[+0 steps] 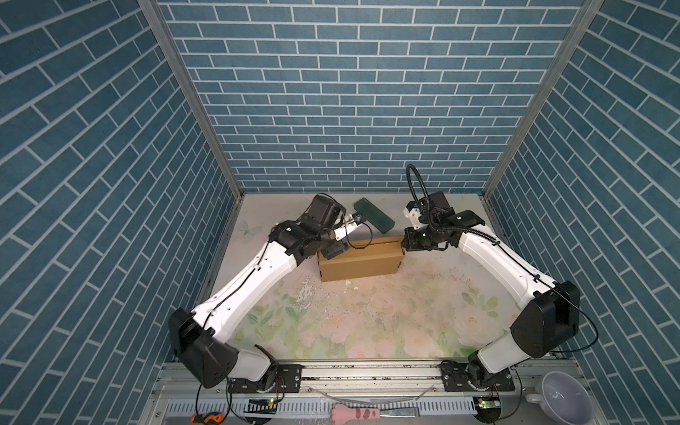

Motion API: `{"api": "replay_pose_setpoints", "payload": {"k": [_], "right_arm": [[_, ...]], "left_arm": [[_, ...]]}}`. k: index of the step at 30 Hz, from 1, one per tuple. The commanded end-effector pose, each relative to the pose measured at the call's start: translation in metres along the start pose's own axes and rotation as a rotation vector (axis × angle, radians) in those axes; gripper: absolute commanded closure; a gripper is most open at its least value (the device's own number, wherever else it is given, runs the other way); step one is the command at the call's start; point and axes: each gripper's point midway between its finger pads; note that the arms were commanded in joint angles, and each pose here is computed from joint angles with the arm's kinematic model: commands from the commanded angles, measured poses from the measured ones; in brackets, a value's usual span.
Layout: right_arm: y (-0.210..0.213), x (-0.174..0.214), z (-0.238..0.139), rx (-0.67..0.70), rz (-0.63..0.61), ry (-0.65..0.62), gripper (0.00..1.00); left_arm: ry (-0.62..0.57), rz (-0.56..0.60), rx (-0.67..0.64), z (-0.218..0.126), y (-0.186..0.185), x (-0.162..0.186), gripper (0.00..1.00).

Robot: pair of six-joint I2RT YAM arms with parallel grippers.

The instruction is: Fold the paper box

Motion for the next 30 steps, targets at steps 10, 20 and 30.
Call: {"api": "replay_pose_setpoints", "payload": {"k": [10,20,30], "right_arm": [[0.001,-0.003,-0.004,0.007,-0.026,0.020,1.00],[0.003,-0.002,-0.004,-0.001,-0.023,0.022,1.00],[0.004,-0.001,-0.002,-0.012,-0.011,0.021,1.00]], "left_arm": [[0.013,-0.711,0.181,-0.035,-0.015,0.083,0.38],[0.049,-0.738,0.229,-0.005,-0.013,0.093,0.45],[0.077,-0.728,0.264,0.016,-0.011,0.090,0.66]]}}
Point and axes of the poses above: each gripper's point midway between its finger pads, its own z axis out along the fingers, its own y axis along the line the jaws close on, x = y × z, and after that the axes turned 2 degrees about z, right-handed
